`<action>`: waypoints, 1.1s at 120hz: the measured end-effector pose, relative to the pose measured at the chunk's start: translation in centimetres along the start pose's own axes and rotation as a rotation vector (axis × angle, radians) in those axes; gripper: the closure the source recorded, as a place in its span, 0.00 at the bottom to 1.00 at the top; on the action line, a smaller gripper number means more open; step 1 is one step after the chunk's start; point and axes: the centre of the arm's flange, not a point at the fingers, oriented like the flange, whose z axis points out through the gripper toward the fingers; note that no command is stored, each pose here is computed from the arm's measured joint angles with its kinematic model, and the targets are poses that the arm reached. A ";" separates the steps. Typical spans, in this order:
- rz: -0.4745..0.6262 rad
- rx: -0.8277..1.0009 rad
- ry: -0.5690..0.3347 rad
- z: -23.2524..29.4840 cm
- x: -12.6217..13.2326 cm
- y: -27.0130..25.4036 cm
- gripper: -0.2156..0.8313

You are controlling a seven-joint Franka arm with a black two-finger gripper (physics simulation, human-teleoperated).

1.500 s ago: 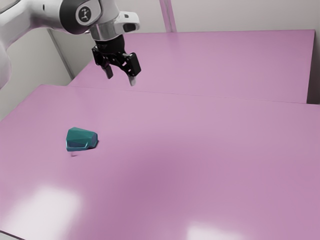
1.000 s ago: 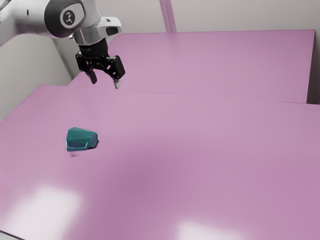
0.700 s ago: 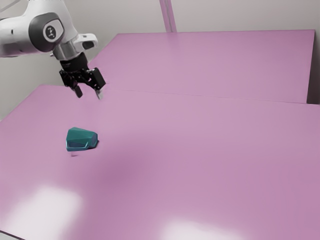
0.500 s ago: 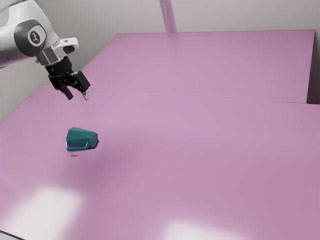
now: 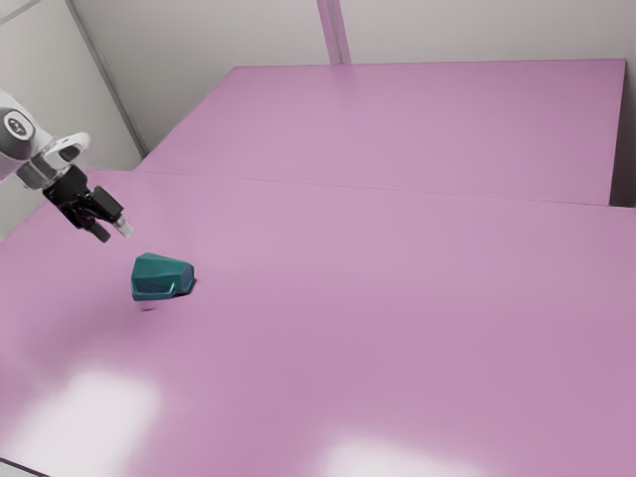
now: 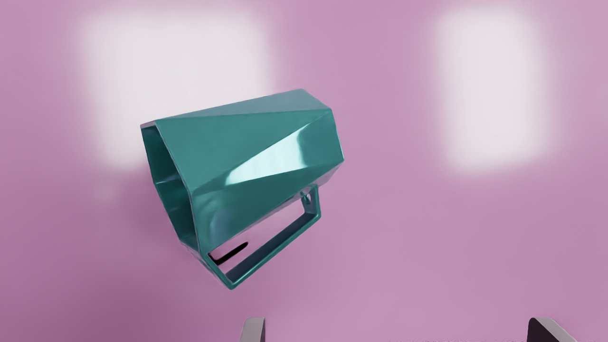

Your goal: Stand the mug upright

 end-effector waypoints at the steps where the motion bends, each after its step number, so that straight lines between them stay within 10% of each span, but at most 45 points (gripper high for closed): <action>1: 0.001 -0.004 -0.001 0.2 0.0 -0.2 0.21; 132: 0.028 -0.375 0.179 9.7 -0.6 -12.5 0.21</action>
